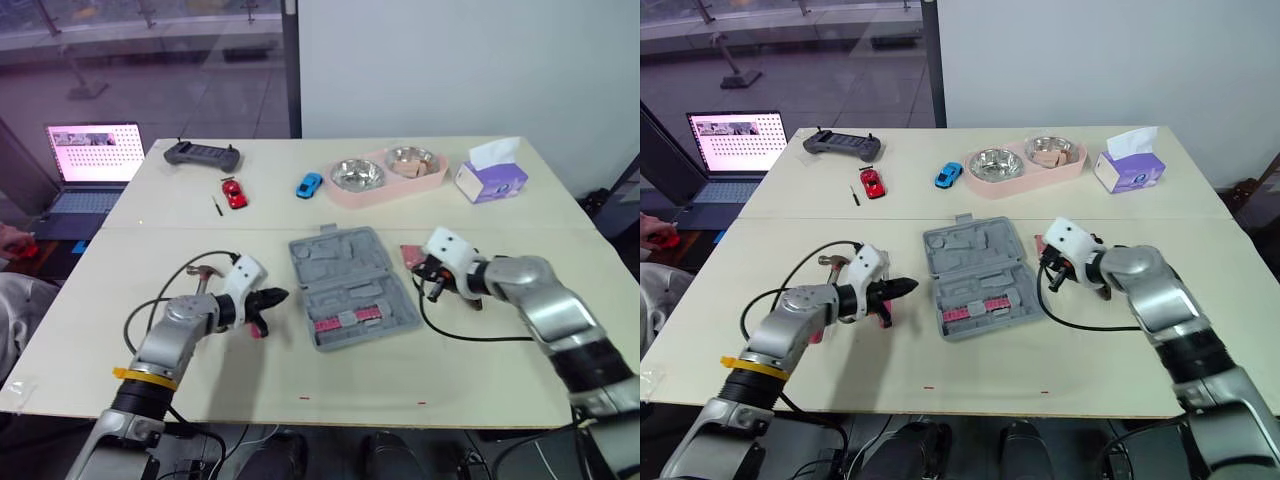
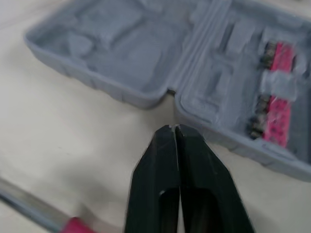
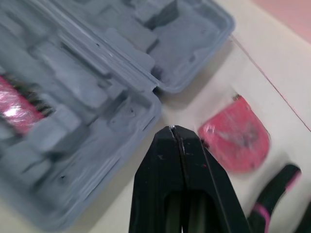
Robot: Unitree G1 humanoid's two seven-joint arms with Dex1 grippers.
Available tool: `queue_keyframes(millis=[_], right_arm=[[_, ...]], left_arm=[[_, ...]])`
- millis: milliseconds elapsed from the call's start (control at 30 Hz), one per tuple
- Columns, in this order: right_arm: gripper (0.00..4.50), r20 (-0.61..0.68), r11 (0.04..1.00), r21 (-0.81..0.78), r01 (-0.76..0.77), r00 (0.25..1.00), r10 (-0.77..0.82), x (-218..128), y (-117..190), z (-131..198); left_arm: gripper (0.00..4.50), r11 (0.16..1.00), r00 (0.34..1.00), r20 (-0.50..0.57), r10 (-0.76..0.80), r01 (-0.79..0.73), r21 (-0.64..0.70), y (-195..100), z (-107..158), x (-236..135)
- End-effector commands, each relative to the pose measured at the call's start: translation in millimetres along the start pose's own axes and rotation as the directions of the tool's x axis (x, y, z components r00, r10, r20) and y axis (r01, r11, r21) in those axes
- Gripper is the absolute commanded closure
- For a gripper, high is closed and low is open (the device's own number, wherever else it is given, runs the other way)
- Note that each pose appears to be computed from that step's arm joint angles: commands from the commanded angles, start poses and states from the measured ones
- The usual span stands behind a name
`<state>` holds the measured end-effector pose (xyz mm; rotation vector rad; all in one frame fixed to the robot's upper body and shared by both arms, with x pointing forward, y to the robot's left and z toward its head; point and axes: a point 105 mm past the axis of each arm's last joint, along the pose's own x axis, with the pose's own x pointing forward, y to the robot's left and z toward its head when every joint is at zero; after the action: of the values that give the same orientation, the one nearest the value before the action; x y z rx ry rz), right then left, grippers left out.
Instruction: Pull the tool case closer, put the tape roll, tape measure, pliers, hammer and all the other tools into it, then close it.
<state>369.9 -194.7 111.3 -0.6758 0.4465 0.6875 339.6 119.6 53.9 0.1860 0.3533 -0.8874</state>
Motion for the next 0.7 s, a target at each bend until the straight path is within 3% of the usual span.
queue_keyframes(millis=[33, 300, 567, 700], right_arm=[[4.5, -0.027, 0.998, -0.069, -0.006, 1.0, 0.004, 17, -9, 7], [4.5, -0.142, 0.981, -0.17, -0.09, 0.988, 0.065, 48, -10, -2], [4.5, -0.151, 0.97, -0.205, -0.131, 0.983, 0.101, 61, -8, 2], [4.5, -0.155, 0.938, -0.256, -0.233, 0.968, 0.198, 61, 8, 9]], left_arm=[[4.45, 0.997, 0.999, -0.025, 0.044, -0.042, 0.061, 7, 5, 10], [4.45, 0.988, 0.992, -0.118, 0.037, -0.019, 0.154, 0, -1, 37], [4.45, 0.987, 0.992, -0.124, 0.006, 0.014, 0.163, -9, -3, 42], [4.45, 0.983, 0.99, -0.141, -0.031, 0.055, 0.175, -17, -6, 49]])
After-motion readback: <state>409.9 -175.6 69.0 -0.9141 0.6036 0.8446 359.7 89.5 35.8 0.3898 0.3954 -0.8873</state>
